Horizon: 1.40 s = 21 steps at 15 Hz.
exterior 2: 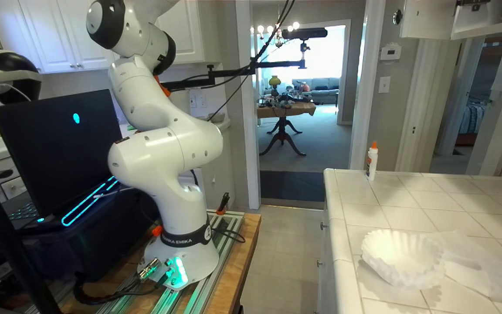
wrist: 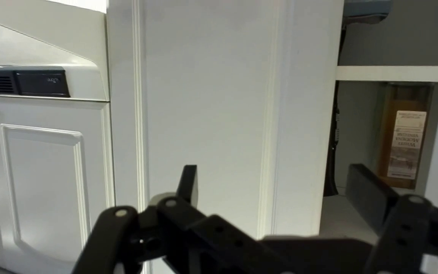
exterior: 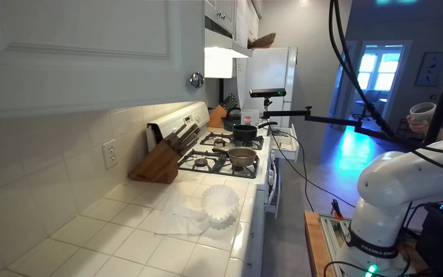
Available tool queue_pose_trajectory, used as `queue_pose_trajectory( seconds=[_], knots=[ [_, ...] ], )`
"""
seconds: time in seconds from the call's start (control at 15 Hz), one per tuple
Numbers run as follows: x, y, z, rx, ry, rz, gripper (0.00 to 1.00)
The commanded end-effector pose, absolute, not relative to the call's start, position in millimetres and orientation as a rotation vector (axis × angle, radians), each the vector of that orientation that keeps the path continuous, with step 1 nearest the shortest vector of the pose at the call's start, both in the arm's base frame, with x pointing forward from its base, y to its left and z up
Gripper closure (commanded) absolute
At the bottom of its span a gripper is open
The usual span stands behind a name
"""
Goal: Close the left door of the upper cabinet.
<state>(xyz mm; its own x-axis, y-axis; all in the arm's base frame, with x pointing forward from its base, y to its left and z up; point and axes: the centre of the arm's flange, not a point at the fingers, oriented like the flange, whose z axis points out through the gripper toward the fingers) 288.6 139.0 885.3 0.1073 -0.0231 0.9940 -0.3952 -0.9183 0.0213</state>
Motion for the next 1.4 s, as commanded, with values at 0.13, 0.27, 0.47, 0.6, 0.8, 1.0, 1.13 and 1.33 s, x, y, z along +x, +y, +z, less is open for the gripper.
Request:
queue_pose_trajectory(
  seconds=[0.13, 0.27, 0.47, 0.6, 0.8, 1.0, 1.13, 1.33],
  knots=[
    [257, 165, 879, 2.216, -0.266, 1.994, 0.0],
    [256, 171, 880, 2.228, -0.252, 2.006, 0.0],
    [250, 182, 880, 2.255, -0.235, 2.01, 0.0],
    [250, 189, 879, 2.271, -0.226, 2.009, 0.0],
    [250, 198, 879, 2.291, -0.21, 2.018, 0.0],
    [259, 206, 876, 2.304, -0.179, 2.017, 0.0],
    [271, 211, 872, 2.299, -0.141, 2.023, 0.0],
    [288, 220, 863, 2.301, -0.082, 2.016, 0.0]
  ],
)
